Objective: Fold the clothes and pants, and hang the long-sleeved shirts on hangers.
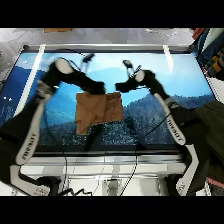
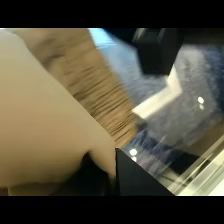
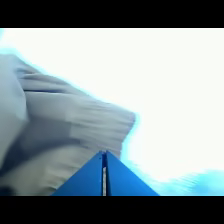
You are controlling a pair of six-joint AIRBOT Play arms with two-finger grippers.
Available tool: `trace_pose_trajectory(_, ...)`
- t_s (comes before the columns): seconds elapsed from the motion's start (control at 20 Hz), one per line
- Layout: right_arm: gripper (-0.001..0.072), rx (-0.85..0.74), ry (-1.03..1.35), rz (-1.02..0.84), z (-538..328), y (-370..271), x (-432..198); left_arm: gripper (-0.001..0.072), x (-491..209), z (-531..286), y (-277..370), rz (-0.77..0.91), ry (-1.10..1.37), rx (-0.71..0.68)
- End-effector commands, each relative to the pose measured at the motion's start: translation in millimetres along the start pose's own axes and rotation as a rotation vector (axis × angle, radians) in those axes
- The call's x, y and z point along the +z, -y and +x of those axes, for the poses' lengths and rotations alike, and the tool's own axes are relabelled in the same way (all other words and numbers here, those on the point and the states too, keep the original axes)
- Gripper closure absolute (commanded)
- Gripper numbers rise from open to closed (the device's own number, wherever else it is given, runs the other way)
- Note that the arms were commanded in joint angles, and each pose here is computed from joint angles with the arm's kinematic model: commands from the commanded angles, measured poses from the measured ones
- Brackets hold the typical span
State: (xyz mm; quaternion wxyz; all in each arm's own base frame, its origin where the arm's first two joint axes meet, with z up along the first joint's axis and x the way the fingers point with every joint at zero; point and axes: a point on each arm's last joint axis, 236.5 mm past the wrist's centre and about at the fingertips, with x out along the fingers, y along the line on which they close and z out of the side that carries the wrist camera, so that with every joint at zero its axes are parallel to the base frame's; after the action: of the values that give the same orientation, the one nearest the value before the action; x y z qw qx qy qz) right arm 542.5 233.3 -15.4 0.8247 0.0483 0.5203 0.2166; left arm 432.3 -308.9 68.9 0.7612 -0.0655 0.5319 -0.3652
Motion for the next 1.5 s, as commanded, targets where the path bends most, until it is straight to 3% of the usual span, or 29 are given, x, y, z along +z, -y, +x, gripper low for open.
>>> trace_pose_trajectory(0.0,0.0684,-0.121,0.034,0.013,-60,76,14,0.0681,2,84,37,0.052,0.039,-0.038)
trace_pose_trajectory(0.05,0.0683,-0.152,0.060,0.031,-78,95,20,0.0677,6,101,38,0.054,0.067,-0.034)
trace_pose_trajectory(0.1,0.0683,-0.175,0.081,0.049,-94,110,23,0.0560,6,112,39,0.055,0.076,-0.032)
trace_pose_trajectory(0.2,0.0684,-0.213,0.087,0.024,-124,141,21,-0.0013,2,121,40,0.057,0.067,-0.031)
trace_pose_trajectory(0.4,0.0685,-0.186,-0.078,0.067,-139,195,-35,0.0009,18,99,28,0.042,0.112,-0.019)
trace_pose_trajectory(0.6,0.0684,0.368,-0.102,0.004,-130,114,-73,0.0009,46,52,-17,0.060,0.195,0.078)
trace_pose_trajectory(0.75,0.0670,0.529,-0.128,0.011,-114,71,-89,0.0009,62,14,-56,0.038,0.253,0.147)
trace_pose_trajectory(0.8,0.0509,0.536,-0.156,0.002,-103,59,-96,0.0009,65,2,-64,0.024,0.268,0.154)
trace_pose_trajectory(0.85,0.0208,0.530,-0.177,-0.012,-93,50,-101,0.0009,68,-8,-71,0.014,0.279,0.163)
trace_pose_trajectory(0.9,-0.0008,0.498,-0.196,-0.039,-80,44,-106,0.0009,69,-15,-75,0.007,0.286,0.168)
trace_pose_trajectory(1.05,0.0003,0.255,-0.258,-0.232,-38,51,-118,0.0010,67,-26,-75,0.005,0.282,0.168)
trace_pose_trajectory(1.15,0.0019,0.146,-0.260,-0.266,-19,46,-115,0.0010,61,-23,-72,0.006,0.257,0.162)
trace_pose_trajectory(1.45,0.0021,0.044,-0.075,-0.211,23,23,-73,0.0010,59,-20,-66,0.015,0.245,0.155)
